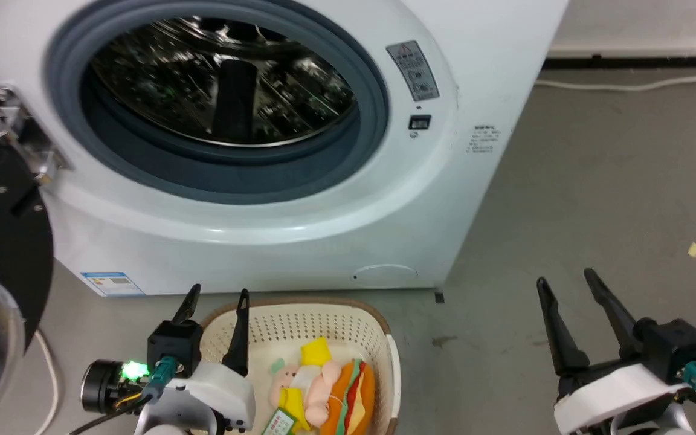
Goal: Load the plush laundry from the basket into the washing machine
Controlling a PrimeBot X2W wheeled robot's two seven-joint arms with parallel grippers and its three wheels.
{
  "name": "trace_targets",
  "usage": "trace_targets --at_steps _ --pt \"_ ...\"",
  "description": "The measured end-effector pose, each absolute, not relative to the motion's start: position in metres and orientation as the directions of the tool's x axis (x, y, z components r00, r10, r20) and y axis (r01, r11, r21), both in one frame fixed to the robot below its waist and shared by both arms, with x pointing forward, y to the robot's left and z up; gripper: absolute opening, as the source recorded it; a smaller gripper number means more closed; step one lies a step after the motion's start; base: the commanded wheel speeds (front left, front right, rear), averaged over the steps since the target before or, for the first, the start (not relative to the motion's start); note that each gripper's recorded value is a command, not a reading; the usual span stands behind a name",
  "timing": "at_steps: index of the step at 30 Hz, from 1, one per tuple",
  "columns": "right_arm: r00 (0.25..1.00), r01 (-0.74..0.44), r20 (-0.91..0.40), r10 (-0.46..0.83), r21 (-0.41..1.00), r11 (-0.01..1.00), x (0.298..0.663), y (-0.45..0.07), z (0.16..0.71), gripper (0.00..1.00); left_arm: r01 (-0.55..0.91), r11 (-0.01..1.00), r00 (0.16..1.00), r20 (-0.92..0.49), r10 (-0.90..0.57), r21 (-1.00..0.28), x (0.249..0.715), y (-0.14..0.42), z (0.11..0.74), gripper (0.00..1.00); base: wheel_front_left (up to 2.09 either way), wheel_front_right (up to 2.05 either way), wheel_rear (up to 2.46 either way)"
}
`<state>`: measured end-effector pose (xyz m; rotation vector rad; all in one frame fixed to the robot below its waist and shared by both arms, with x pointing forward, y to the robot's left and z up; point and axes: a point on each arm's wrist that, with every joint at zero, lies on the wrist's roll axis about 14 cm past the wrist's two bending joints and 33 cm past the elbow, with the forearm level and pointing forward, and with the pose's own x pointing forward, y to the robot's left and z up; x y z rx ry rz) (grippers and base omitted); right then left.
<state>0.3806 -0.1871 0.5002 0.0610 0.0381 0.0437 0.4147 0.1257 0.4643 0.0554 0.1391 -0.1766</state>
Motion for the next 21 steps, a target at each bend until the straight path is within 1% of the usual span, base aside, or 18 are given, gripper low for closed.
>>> trace_targets --at_steps 9,21 --pt "0.998 -0.005 -0.059 0.010 0.096 0.995 0.388 -0.198 0.488 1.00 0.259 0.965 0.928 -0.285 -0.240 0.032 0.430 0.106 0.416 1.00 0.00 0.00 0.00" --pt "0.994 0.050 -0.101 -0.037 0.136 0.989 0.395 -0.212 0.467 1.00 0.345 0.939 0.823 -0.482 -0.301 0.002 0.445 0.090 0.346 1.00 0.00 0.00 0.00"
